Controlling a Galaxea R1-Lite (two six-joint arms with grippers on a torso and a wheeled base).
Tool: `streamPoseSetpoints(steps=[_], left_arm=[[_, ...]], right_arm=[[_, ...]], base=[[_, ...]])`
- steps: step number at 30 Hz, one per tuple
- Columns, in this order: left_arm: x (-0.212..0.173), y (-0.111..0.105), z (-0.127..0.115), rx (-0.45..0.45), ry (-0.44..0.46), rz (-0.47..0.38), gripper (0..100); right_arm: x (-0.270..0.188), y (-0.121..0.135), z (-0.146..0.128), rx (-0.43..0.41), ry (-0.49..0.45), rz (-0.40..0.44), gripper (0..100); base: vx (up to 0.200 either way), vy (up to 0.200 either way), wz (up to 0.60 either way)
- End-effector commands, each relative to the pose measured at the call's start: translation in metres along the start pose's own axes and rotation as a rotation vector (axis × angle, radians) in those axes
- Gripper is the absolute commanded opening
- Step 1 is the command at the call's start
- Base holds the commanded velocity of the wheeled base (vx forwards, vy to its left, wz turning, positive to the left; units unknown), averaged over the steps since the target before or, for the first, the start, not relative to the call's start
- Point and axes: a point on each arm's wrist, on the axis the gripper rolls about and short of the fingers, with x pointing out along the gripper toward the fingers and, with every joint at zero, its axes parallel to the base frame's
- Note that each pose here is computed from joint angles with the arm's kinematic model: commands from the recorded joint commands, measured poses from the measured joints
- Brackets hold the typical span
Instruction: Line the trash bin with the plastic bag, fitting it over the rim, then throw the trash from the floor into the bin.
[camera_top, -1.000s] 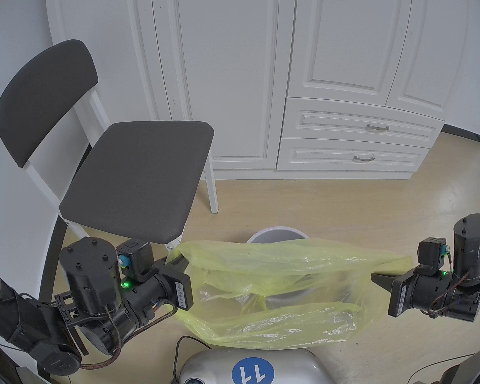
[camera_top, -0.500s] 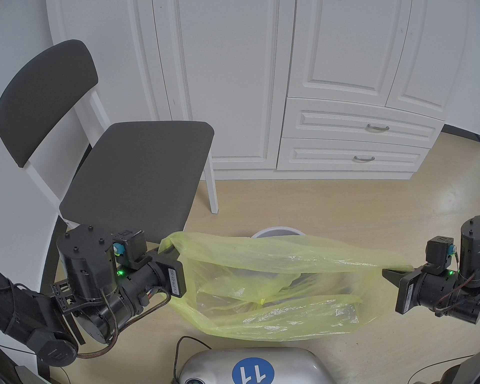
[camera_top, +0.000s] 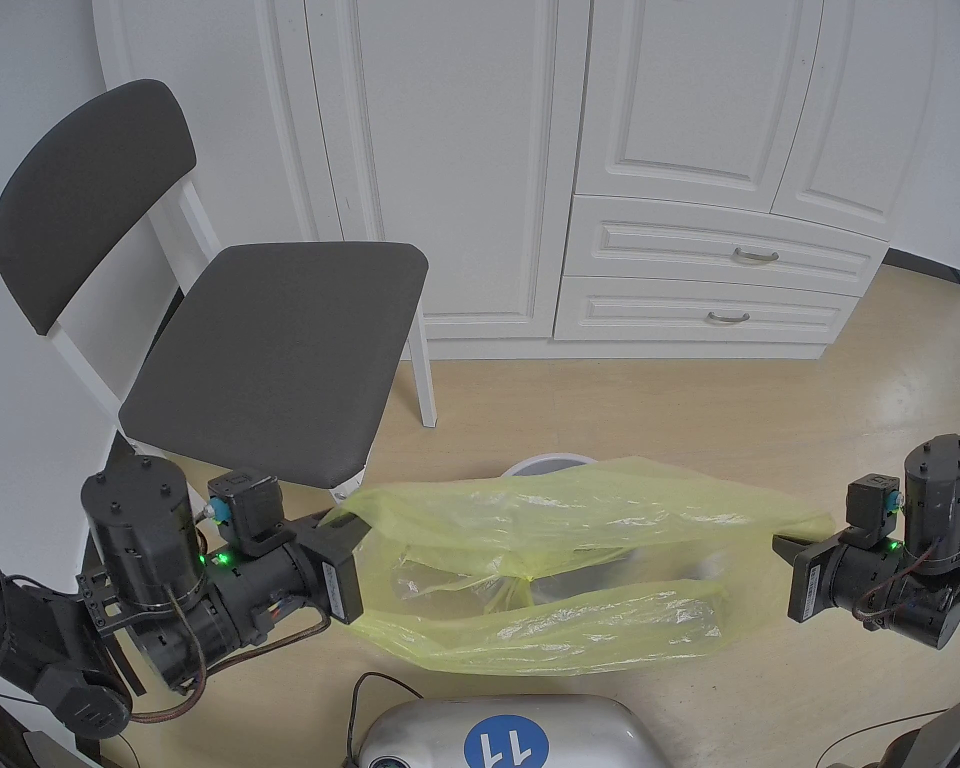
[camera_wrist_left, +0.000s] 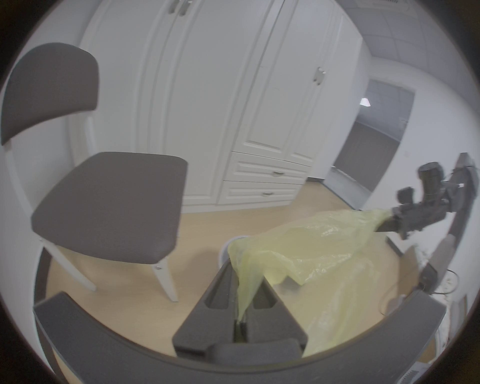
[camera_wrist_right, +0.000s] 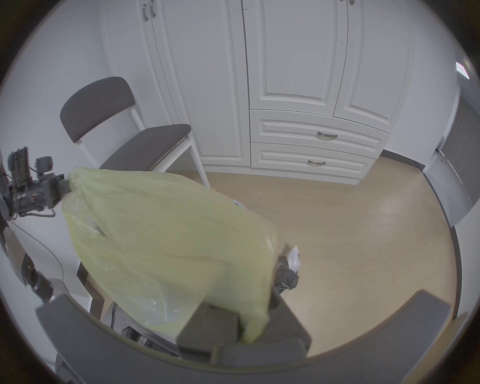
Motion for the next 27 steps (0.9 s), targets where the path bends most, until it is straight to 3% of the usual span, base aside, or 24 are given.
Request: streamPoseSetpoints(steps=[1, 13, 19, 27], left_arm=[[-0.027, 0.011, 0.003, -0.005, -0.019, -0.094, 0], [-0.038, 0.045, 0.003, 0.003, -0.003, -0.241, 0], [-0.036, 0.048, 0.003, 0.000, -0.001, -0.241, 0], [-0.031, 0.047, 0.003, 0.003, 0.001, -0.250, 0]], right_arm=[[0.013, -0.003, -0.004, -0.004, 0.044, -0.054, 0], [0.011, -0.018, -0.018, -0.100, 0.080, -0.093, 0], [0.002, -0.021, -0.015, -0.089, 0.050, -0.007, 0], [-0.009, -0.022, -0.010, -0.096, -0.001, 0.048, 0]], base=[[0.000, 0.000, 0.00], [0.000, 0.000, 0.00], [0.000, 0.000, 0.00], [0.000, 0.000, 0.00]])
